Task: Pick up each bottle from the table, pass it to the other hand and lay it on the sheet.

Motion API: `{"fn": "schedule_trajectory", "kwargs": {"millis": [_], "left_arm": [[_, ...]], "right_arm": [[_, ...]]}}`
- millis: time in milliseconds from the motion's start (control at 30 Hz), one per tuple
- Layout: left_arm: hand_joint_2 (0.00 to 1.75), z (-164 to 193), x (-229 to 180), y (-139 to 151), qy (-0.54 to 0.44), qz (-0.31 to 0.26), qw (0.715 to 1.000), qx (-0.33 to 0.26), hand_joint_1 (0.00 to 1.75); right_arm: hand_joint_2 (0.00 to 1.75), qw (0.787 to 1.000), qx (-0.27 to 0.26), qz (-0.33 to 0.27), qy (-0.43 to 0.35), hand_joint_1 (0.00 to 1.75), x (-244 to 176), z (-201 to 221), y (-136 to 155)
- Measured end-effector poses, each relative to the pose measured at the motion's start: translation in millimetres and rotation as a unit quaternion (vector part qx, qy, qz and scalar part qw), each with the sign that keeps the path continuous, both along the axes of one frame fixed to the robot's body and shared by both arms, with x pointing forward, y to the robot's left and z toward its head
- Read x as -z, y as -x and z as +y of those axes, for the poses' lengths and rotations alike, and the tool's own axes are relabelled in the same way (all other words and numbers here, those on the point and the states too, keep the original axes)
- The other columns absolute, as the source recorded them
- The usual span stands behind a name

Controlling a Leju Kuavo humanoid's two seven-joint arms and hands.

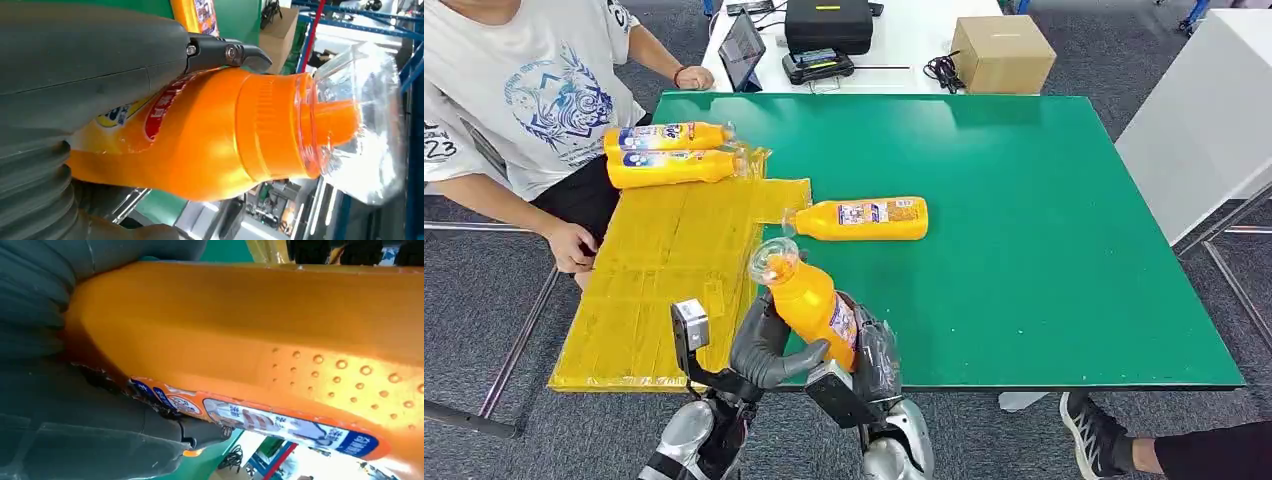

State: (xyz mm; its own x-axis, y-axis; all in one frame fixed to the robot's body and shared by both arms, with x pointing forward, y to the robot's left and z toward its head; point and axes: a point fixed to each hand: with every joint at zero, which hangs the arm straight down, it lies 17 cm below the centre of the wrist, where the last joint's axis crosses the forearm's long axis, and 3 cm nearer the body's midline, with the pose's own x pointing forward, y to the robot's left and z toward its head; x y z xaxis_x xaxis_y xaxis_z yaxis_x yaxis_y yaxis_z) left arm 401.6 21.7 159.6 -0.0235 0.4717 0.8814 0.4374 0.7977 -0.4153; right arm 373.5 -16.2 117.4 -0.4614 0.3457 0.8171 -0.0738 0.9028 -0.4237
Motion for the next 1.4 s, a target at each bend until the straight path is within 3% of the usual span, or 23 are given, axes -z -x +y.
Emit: {"fn": "schedule_trajectory", "kwargs": {"millis": [167,600,633,667,1233,1300,1333,1367,1400], "left_arm": [[1.75,1,2,-2,0.0,0.007,1.0,-0.001,0.0],[1.75,13,20,-8,0.027,0.04,0.999,-0.005,0.0],[1.75,15,22,-8,0.026,0.042,0.999,-0.007,0.09],[1.75,15,23,-8,0.026,0.043,0.999,-0.008,1.75],[1.75,28,24,-11,0.015,0.026,0.999,-0.035,1.75],[1.75,30,23,-11,0.011,0.022,0.999,-0.041,1.75],[1.75,31,23,-12,0.01,0.02,0.999,-0.044,1.75],[1.75,32,21,-12,0.005,0.015,0.999,-0.05,1.75],[1.75,34,20,-13,-0.001,0.009,0.998,-0.056,1.75]], "right_arm": [[1.75,1.0,-0.014,0.006,0.008,1.75,4,10,2],[1.75,0.992,-0.11,0.033,0.053,1.75,32,61,14],[1.75,0.991,-0.115,0.035,0.056,1.75,34,64,15],[1.75,0.991,-0.117,0.036,0.058,1.75,35,65,15],[1.75,0.988,-0.133,0.055,0.06,1.75,44,71,16],[1.75,0.988,-0.134,0.057,0.057,0.0,44,72,15],[1.75,0.988,-0.134,0.057,0.055,0.0,43,72,15],[0.0,0.988,-0.134,0.058,0.054,0.0,43,72,15],[0.0,0.988,-0.13,0.059,0.051,0.0,43,71,15]]}}
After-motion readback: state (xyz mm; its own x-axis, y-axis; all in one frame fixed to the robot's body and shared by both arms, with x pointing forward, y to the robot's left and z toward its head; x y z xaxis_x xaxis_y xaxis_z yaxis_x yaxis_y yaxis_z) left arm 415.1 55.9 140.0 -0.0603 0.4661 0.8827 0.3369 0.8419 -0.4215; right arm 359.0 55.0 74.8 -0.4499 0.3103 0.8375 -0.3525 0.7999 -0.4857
